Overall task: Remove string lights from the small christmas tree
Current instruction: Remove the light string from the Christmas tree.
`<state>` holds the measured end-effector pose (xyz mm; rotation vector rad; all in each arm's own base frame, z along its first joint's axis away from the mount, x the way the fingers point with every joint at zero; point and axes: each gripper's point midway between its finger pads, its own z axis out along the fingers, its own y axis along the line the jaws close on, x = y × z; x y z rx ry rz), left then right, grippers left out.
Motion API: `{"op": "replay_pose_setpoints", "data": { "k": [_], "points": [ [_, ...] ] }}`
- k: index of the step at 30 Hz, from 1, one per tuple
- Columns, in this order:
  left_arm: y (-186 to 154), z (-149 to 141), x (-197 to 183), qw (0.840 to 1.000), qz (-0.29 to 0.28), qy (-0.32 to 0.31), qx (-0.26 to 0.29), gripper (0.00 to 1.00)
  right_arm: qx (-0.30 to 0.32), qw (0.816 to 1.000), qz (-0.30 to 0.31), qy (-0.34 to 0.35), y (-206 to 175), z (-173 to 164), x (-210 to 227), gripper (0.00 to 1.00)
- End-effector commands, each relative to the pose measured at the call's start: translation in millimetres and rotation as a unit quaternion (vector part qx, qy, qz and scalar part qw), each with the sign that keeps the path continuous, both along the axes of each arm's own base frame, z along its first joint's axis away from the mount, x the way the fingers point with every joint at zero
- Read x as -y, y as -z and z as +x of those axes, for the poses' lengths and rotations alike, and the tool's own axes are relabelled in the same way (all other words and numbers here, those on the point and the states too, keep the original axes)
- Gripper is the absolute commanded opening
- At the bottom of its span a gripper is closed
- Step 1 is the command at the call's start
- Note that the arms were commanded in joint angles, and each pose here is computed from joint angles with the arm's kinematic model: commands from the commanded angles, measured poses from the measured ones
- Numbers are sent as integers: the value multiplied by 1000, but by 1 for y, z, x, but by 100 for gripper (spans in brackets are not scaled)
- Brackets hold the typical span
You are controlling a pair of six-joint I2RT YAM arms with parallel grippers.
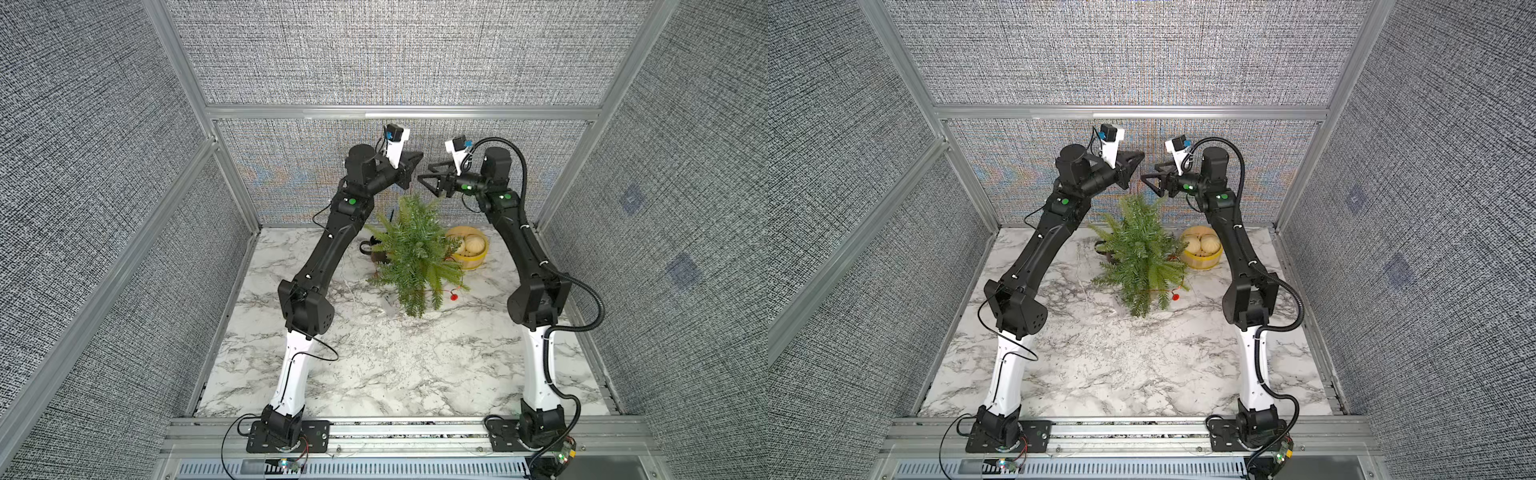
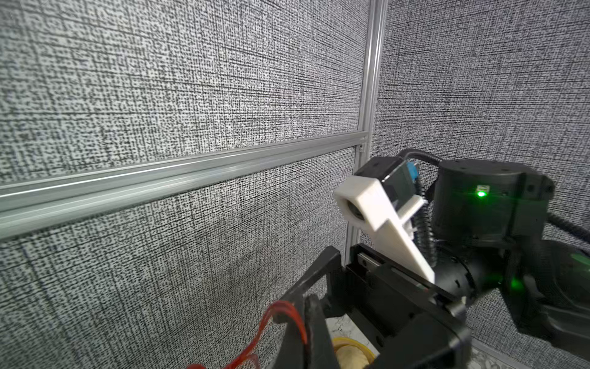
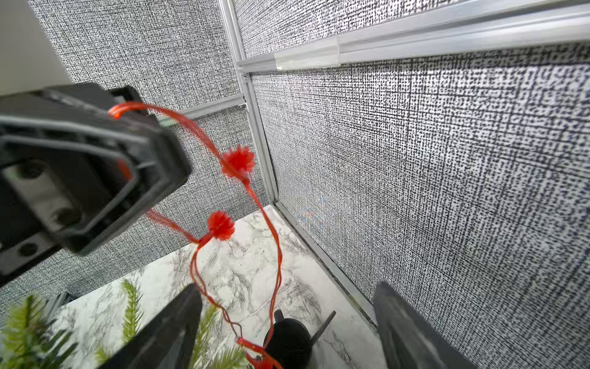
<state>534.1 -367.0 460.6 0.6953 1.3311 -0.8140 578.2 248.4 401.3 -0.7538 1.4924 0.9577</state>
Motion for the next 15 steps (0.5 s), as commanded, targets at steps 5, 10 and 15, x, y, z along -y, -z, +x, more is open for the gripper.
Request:
{"op": "replay_pose_setpoints", "data": {
  "k": [5,10,15],
  "points": [
    [-12,-16,8,999,-14,31,5,0,33,999,15,-8,-10,4,-9,82],
    [-12,-21,13,999,-15,39,4,0,30,999,18,-9,-2,9,-13,76],
    [-10,-25,18,999,-12,48,0,0,31,999,36,-10,-4,13,-15,61]
  ]
}}
